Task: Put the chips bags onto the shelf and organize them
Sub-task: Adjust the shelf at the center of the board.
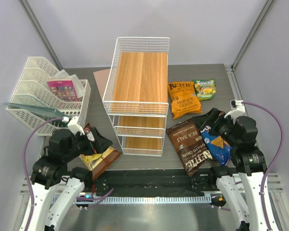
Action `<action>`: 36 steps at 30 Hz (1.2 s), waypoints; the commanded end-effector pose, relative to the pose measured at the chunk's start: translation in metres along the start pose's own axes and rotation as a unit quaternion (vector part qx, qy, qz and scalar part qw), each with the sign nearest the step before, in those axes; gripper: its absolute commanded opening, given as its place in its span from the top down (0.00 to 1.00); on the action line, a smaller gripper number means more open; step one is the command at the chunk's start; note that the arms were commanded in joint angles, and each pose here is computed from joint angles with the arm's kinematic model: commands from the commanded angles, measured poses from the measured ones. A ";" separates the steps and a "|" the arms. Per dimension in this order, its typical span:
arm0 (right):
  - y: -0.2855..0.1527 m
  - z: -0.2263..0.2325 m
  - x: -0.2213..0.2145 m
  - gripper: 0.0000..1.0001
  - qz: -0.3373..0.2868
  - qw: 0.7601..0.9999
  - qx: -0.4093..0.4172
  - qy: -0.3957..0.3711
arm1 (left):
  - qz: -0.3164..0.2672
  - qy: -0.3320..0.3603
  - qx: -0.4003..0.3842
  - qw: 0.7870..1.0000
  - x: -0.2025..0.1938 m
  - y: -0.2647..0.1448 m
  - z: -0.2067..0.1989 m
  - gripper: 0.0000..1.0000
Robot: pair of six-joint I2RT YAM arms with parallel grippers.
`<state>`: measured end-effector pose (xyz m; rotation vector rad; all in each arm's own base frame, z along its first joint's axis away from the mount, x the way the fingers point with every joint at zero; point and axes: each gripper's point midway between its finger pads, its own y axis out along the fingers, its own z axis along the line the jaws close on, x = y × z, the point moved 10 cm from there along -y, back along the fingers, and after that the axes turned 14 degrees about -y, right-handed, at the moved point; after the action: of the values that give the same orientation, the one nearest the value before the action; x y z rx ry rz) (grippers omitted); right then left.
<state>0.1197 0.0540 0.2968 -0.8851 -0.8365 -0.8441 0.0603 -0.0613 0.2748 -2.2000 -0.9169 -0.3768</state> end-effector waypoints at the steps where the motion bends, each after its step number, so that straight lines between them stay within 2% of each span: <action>1: 0.004 0.002 0.008 0.02 -0.022 1.000 0.011 -0.005 | 0.026 -0.003 -0.021 0.999 0.003 0.009 -0.006 0.00; 13: 0.008 -0.001 0.004 0.02 -0.015 1.000 0.006 -0.005 | 0.066 -0.012 0.006 0.998 0.006 0.026 -0.004 0.00; 27: 0.015 -0.006 -0.003 0.01 -0.004 1.000 0.006 -0.002 | 0.098 -0.004 0.002 0.995 0.011 0.052 -0.010 0.00; 31: 0.016 -0.006 -0.004 0.01 -0.001 1.000 0.006 -0.004 | 0.095 0.014 0.018 0.995 0.010 0.063 -0.013 0.00; 36: 0.016 -0.006 -0.003 0.01 -0.002 1.000 0.005 -0.007 | 0.061 0.026 0.036 0.997 0.014 0.071 -0.016 0.00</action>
<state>0.1303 0.0548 0.2784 -0.9049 -0.8029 -0.8192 0.1022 -0.0962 0.2500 -2.1924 -0.6077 -0.2457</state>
